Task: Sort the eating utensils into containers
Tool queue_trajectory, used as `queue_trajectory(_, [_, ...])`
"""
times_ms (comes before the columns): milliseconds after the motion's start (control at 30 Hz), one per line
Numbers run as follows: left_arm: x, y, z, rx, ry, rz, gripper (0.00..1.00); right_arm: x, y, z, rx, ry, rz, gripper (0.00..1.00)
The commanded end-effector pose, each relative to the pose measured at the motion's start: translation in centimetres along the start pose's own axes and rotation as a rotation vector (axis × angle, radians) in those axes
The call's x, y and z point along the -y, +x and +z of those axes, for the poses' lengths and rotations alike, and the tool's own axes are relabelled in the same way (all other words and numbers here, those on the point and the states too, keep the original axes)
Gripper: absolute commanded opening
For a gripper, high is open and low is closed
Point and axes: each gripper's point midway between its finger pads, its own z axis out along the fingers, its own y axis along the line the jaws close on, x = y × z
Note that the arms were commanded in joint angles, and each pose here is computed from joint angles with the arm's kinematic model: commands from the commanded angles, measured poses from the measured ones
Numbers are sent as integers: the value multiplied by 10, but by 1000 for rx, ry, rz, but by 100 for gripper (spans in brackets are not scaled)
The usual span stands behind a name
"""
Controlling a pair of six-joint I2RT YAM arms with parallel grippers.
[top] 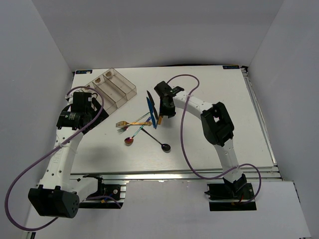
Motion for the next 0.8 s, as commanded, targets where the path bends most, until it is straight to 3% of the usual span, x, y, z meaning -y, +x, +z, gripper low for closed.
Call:
queue_trajectory(0, [3, 0, -3, 3, 23, 17, 98, -7, 0, 0, 3, -29, 3, 41])
queue_trajectory(767, [0, 16, -3, -28, 28, 58, 98, -19, 9, 13, -49, -45, 36, 38])
